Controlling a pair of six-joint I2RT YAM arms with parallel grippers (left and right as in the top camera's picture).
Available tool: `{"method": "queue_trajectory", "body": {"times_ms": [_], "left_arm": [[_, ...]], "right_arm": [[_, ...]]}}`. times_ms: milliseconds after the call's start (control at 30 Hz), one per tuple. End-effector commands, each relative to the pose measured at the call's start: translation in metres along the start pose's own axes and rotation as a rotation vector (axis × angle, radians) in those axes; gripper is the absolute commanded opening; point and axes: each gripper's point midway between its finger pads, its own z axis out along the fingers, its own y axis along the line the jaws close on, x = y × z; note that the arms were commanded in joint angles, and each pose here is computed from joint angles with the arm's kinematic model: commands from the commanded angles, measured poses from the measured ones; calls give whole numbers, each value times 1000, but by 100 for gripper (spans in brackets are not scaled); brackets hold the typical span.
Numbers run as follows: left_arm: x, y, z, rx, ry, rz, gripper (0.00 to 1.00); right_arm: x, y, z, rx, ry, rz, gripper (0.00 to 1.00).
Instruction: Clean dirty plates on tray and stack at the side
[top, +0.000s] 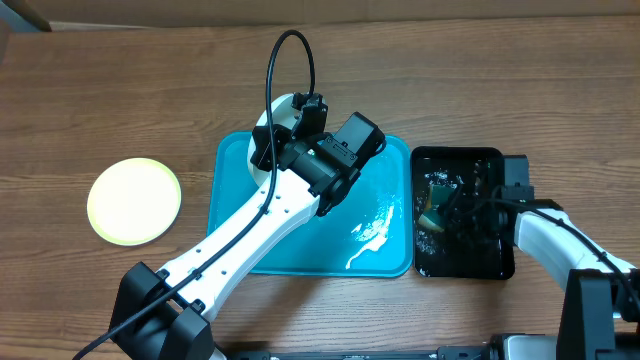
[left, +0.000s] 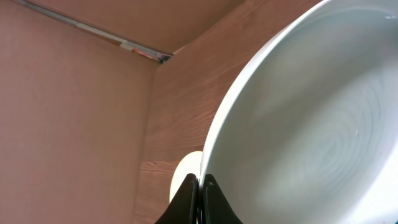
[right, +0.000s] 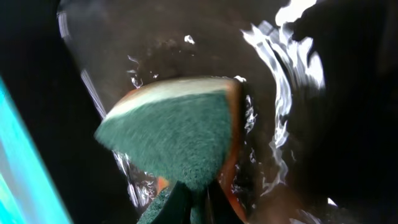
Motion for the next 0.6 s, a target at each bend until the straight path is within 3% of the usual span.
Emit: {"method": "queue_trajectory", "body": {"times_ms": [0, 100, 567], "left_arm": [[-6, 11, -8, 14, -22, -69, 4], [-6, 11, -8, 17, -21, -69, 4], [1, 10, -1, 55, 20, -115, 4]], "right_arm": [[6, -36, 5, 98, 1, 149, 4], [0, -35, 3, 66, -9, 155, 4], [-22, 10, -26, -17, 18, -184, 4]]}}
